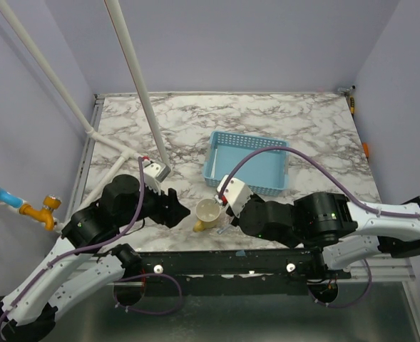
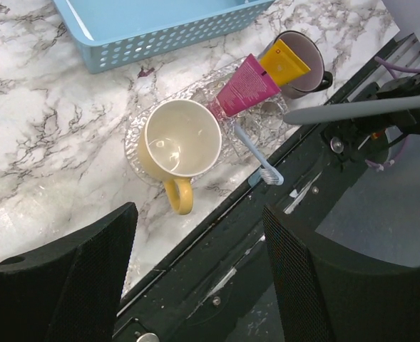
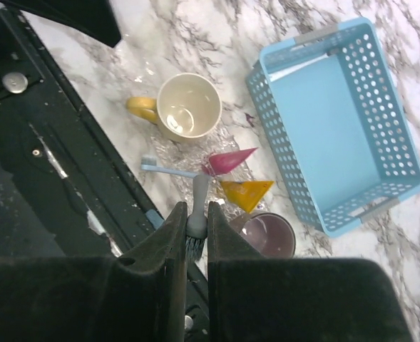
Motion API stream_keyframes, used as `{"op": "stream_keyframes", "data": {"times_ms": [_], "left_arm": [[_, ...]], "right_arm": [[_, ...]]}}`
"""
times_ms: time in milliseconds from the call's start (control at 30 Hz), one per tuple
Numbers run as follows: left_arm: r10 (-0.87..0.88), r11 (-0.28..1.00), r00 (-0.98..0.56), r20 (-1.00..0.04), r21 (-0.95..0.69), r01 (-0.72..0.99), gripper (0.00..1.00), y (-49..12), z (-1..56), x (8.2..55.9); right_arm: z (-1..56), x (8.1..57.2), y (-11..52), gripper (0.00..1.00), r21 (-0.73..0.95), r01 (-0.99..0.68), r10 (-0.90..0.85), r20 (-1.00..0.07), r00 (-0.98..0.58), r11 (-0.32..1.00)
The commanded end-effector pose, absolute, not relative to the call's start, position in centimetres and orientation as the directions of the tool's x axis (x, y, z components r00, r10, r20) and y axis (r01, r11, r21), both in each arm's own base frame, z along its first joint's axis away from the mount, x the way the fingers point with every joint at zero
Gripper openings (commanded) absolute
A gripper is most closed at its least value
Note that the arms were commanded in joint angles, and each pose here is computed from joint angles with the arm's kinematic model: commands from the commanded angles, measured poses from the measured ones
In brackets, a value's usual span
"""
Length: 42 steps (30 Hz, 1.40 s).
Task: Prepare toiletry sets of a toothbrush and toothpaste on the tray
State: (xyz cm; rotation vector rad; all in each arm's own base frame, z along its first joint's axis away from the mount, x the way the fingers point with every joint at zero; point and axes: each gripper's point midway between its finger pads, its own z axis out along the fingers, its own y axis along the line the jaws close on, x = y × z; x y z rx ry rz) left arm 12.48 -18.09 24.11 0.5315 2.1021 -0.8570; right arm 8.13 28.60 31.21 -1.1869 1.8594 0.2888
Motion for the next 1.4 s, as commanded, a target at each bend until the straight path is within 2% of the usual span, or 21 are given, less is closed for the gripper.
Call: {"op": "stream_keyframes", "data": {"times_ms": [0, 333, 500, 667, 900, 1367], "left_arm": [[0.088, 0.652, -0.581, -0.809, -0.394, 0.648, 0.71, -18.4, 23.8, 12.2], [0.086, 0.641, -0.592, -0.801, -0.41, 0.648, 0.71, -18.8, 23.0, 12.4], [0.084, 0.644, -0.594, -0.8, -0.411, 0.645, 0.71, -18.8, 22.8, 12.6], [0.085, 0.645, -0.599, -0.796, -0.414, 0.642, 0.71, -18.9, 22.6, 12.7], [0.083, 0.645, -0.605, -0.792, -0.42, 0.638, 0.71, -18.9, 22.5, 12.8], [0.076, 0.646, -0.609, -0.79, -0.426, 0.634, 0.71, -18.8, 22.5, 12.9]], "right_arm": [[31.5, 9.3, 26.5, 0.0, -0.302, -0.754, -0.623, -0.763, -0.176, 0.583], [28.2, 9.4, 25.2, 0.0, -0.298, -0.73, -0.625, -0.748, -0.222, 0.616], [28.1, 10.4, 24.8, 0.0, -0.267, -0.673, -0.536, -0.813, -0.227, 0.689], [26.9, 10.4, 24.9, 0.0, -0.231, -0.66, -0.498, -0.831, -0.249, 0.715], [25.9, 9.7, 24.9, 0.0, -0.168, -0.676, -0.471, -0.832, -0.294, 0.717], [23.8, 9.3, 24.6, 0.0, -0.17, -0.656, -0.497, -0.794, -0.351, 0.735]]}}
